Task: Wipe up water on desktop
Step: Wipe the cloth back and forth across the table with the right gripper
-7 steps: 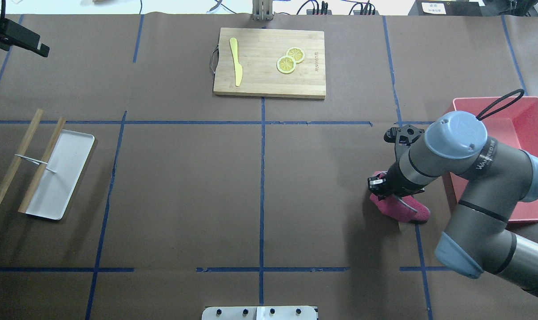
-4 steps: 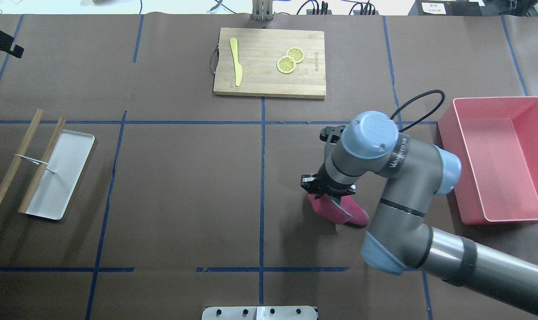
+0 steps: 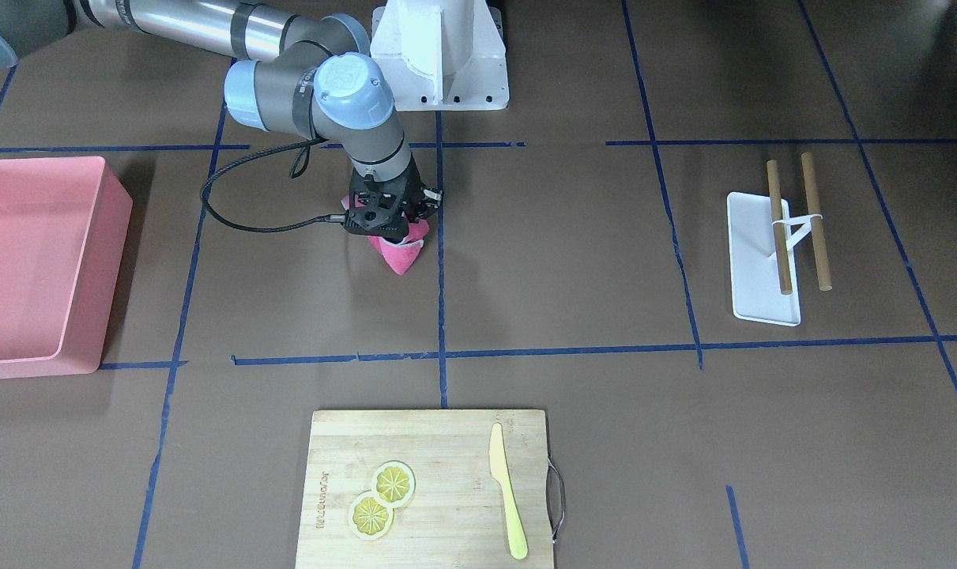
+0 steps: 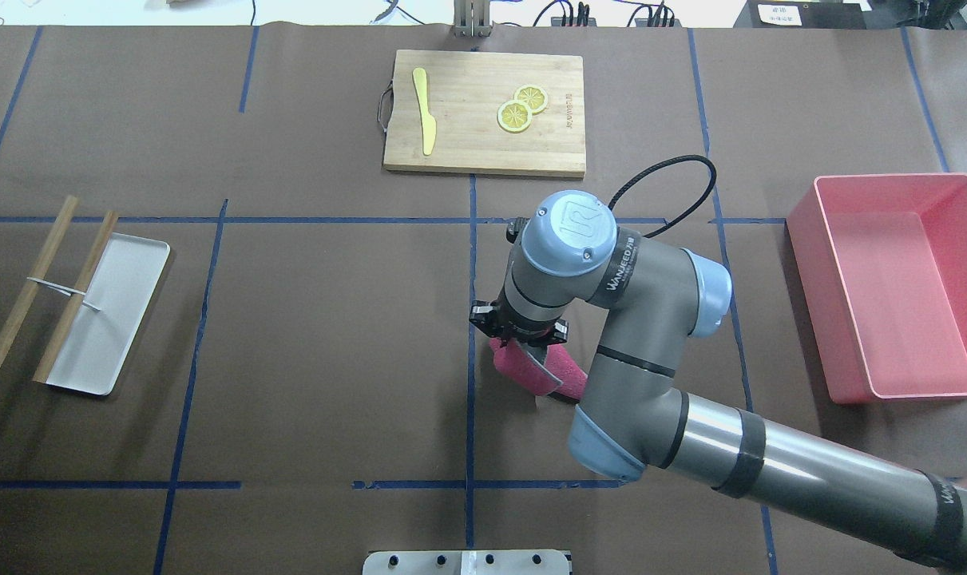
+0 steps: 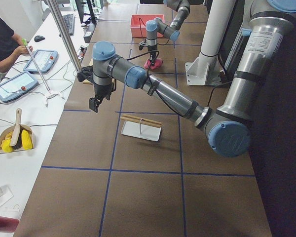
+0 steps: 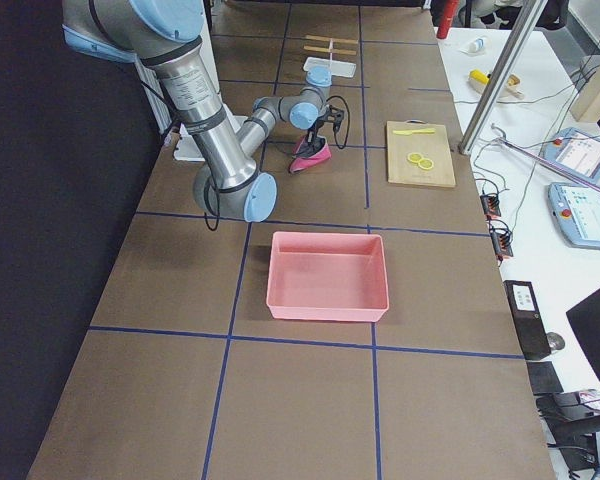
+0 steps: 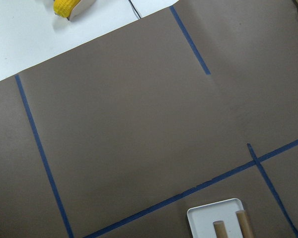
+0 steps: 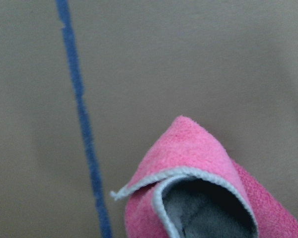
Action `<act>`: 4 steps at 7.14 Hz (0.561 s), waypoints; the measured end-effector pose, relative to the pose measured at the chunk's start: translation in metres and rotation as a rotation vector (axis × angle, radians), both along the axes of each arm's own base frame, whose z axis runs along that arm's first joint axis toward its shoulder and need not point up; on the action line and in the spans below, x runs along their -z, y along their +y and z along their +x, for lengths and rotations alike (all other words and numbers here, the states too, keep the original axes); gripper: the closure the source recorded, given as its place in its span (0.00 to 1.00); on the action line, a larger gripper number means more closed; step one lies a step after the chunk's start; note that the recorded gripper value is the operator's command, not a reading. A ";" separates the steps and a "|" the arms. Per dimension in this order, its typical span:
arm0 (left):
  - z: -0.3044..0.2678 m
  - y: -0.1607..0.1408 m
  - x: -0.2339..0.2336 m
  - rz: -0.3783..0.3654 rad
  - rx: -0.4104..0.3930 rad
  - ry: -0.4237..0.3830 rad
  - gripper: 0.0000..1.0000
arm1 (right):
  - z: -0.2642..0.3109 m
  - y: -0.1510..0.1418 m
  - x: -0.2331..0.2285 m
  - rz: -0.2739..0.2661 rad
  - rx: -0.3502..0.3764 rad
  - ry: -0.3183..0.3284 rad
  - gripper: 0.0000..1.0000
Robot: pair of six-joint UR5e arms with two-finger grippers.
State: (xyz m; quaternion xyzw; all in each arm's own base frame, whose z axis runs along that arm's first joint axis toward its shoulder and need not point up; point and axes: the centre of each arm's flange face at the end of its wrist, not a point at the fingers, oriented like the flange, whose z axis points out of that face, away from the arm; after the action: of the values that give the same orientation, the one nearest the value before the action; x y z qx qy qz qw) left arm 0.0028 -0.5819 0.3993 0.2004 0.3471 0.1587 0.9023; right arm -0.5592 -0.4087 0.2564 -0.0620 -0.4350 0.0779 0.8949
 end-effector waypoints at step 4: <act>-0.006 -0.001 -0.005 -0.003 -0.004 -0.008 0.00 | 0.132 -0.001 -0.127 0.054 0.084 0.065 1.00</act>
State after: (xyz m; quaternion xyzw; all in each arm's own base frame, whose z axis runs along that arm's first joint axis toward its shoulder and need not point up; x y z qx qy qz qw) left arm -0.0034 -0.5831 0.4045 0.1976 0.3440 0.1607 0.9037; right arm -0.4275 -0.4094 0.3834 -0.0533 -0.4049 0.0304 0.9123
